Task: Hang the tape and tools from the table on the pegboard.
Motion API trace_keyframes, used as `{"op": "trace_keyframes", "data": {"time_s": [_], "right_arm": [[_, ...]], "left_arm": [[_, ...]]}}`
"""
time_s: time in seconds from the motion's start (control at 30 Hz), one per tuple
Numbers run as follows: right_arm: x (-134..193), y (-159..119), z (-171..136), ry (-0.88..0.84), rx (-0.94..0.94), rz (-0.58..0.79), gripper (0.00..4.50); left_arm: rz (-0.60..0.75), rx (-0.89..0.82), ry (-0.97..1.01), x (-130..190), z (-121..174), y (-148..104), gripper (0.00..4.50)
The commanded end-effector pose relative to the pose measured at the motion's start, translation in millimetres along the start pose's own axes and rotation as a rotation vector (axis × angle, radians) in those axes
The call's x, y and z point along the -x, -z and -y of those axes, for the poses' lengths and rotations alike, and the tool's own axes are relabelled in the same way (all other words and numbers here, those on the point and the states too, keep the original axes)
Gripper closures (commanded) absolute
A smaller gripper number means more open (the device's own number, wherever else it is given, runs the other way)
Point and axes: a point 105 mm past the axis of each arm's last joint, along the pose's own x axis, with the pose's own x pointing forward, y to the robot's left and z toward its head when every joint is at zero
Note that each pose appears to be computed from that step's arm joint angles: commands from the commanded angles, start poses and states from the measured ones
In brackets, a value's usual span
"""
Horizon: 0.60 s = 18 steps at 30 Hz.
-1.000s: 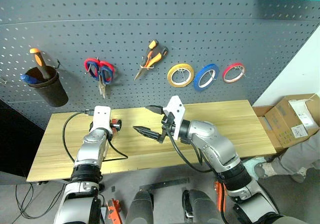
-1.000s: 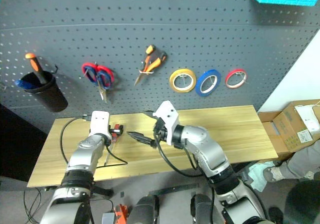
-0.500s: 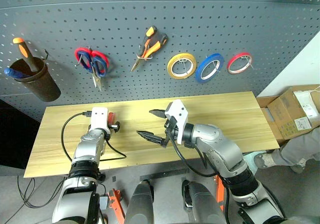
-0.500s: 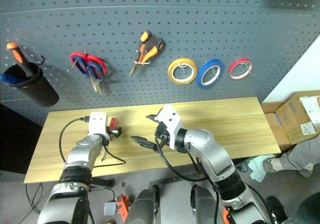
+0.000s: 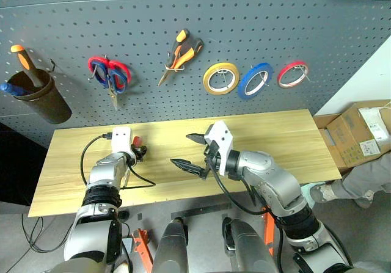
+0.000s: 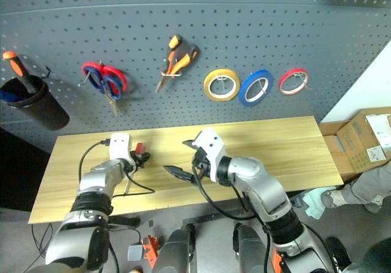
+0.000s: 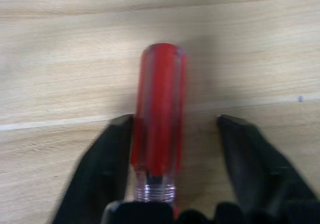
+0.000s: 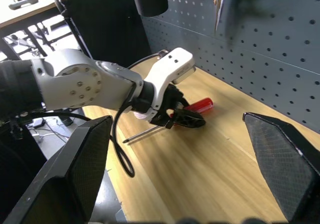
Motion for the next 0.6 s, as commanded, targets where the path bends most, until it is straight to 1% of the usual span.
{"op": "trace_keyframes", "data": {"time_s": [0.03, 0.07, 0.27, 0.3, 0.4, 0.47, 0.53, 0.6], "right_arm": [[0, -14, 2, 0.0, 0.036, 0.052, 0.0], [-1, -14, 2, 0.0, 0.038, 0.051, 0.0], [2, -19, 5, -0.006, 0.044, 0.072, 0.0], [3, -20, 5, -0.011, 0.044, 0.081, 0.0], [6, -25, 1, -0.037, 0.041, 0.112, 0.0], [5, -26, 0, -0.05, 0.042, 0.122, 0.0], [7, -31, -6, -0.073, 0.024, 0.157, 0.0], [9, -41, -12, -0.108, -0.02, 0.221, 0.0]], "left_arm": [[-0.004, 0.01, 0.01, 1, 4, 3, 3.31], [-0.004, 0.01, 0.01, 1, 4, 3, 3.61], [0.027, 0.007, -0.007, 0, 2, -11, 3.62], [0.042, -0.028, -0.022, 0, 2, -15, 3.62], [0.107, -0.152, -0.032, 1, 8, -29, 3.62], [0.132, -0.157, -0.04, 0, 9, -35, 3.62], [0.2, -0.205, -0.082, 5, 7, -50, 3.62], [0.277, -0.235, -0.117, 14, 8, -64, 3.62]]}}
